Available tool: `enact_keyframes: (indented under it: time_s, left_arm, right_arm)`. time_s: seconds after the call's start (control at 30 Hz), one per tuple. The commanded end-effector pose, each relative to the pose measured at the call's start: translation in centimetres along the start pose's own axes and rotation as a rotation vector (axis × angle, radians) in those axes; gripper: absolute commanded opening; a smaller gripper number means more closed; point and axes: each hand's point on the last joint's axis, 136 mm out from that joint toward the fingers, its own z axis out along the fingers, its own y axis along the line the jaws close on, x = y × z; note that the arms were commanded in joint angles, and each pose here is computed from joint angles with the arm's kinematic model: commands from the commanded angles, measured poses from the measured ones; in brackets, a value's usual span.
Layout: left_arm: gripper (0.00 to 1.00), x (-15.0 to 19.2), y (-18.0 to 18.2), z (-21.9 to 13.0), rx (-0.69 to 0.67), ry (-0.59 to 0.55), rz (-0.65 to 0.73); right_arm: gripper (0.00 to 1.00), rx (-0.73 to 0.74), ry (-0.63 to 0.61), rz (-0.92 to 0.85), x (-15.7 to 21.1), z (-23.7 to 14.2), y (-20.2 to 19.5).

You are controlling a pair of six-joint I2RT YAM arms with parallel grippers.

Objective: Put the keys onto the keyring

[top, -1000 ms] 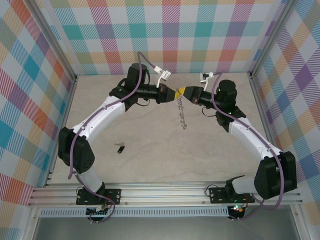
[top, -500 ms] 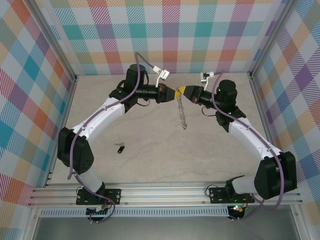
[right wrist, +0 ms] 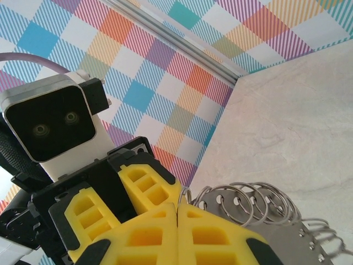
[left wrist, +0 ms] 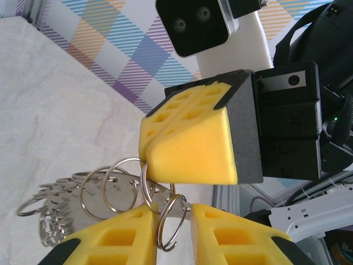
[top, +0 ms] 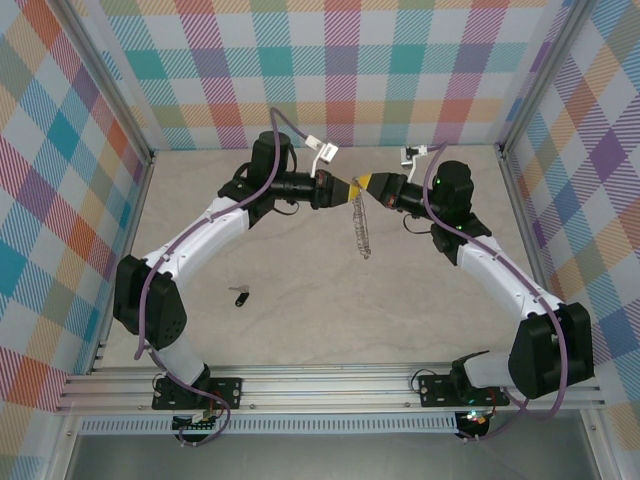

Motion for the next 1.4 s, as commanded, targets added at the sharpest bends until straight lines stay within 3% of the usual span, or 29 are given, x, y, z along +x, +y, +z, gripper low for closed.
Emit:
enact_keyframes:
  time_s: [0.0,0.5,0.63,0.73,0.93,1.37]
  left_arm:
    - [0.22,-1.3,-3.6,-1.5,0.082,-0.030,0.082]
    - [0.22,-1.3,-2.7,-1.3,0.054,-0.042,0.068]
    - [0.25,-1.3,-1.5,-1.5,-0.015,-0.070,0.065]
    - [0.33,-1.4,-0.7,-1.8,-0.052,-0.092,0.051]
    - [0.43,-1.9,0.6,-1.9,-0.040,-0.138,-0.021]
    - [0.47,-2.2,2.1,-0.9,0.057,-0.257,-0.187]
  right_arm:
    - [0.00,0.034,-0.057,0.006,-1.1,-0.6,-0.8]
    - [0.00,0.027,-0.052,0.011,-1.0,-0.6,-0.9]
    - [0.00,0.024,-0.049,0.010,-0.9,-0.7,-0.7]
    - [0.00,0.017,-0.045,0.007,-0.9,-0.7,-0.5]
    - [0.00,0.011,-0.046,0.004,-0.9,-0.9,0.0]
    - [0.00,0.004,-0.058,0.016,-1.3,-0.7,0.0]
